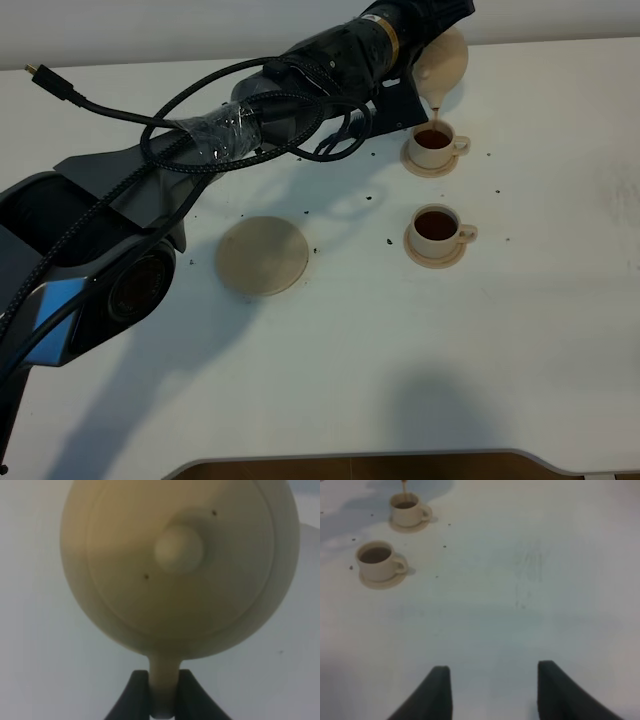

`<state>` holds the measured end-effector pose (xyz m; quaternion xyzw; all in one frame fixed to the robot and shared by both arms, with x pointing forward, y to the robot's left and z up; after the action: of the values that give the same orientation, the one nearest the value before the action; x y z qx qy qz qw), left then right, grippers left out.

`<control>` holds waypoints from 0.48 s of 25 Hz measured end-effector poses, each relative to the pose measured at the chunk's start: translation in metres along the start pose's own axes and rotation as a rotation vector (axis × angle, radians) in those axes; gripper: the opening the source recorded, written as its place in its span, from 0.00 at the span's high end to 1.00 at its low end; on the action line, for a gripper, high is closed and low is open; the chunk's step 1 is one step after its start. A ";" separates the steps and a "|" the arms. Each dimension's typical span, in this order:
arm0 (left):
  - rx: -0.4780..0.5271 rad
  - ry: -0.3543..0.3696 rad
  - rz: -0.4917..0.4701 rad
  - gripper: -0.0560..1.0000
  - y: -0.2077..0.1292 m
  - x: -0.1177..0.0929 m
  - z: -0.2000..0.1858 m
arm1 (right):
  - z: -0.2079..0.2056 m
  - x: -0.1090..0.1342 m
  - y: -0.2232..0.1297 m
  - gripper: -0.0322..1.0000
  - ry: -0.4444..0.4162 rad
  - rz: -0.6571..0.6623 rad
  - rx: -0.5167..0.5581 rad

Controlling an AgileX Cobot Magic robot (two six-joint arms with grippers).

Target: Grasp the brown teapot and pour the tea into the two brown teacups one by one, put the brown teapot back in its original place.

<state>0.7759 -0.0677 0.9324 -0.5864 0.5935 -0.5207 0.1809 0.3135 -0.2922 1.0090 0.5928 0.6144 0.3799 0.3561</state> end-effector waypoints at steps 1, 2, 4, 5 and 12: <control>0.000 0.004 0.006 0.84 0.000 0.001 0.000 | 0.000 0.000 0.000 0.57 0.000 0.000 0.000; 0.001 0.010 0.010 0.84 0.000 0.002 0.000 | 0.000 0.000 0.000 0.57 0.000 0.000 0.000; 0.001 0.020 0.023 0.84 0.000 0.003 0.000 | 0.000 0.000 0.000 0.57 0.000 0.000 0.000; 0.001 0.025 0.027 0.84 0.000 0.004 0.000 | 0.000 0.000 0.000 0.57 0.000 0.000 0.000; 0.003 0.033 0.038 0.84 0.000 0.006 0.000 | 0.000 0.000 0.000 0.57 0.000 0.000 0.000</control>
<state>0.7745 -0.0728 0.9347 -0.5660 0.6068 -0.5277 0.1817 0.3135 -0.2922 1.0090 0.5928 0.6144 0.3799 0.3561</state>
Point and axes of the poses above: a point on each arm's last joint axis where the gripper is mounted, z pointing out along that axis toward the gripper, x along the wrist's bending axis when the last joint is at zero, y = z × x, the point moved 9 cm from there along z, pointing out along that axis toward the gripper, and after that the axes turned 4 degrees about z, right-handed, at the moved point
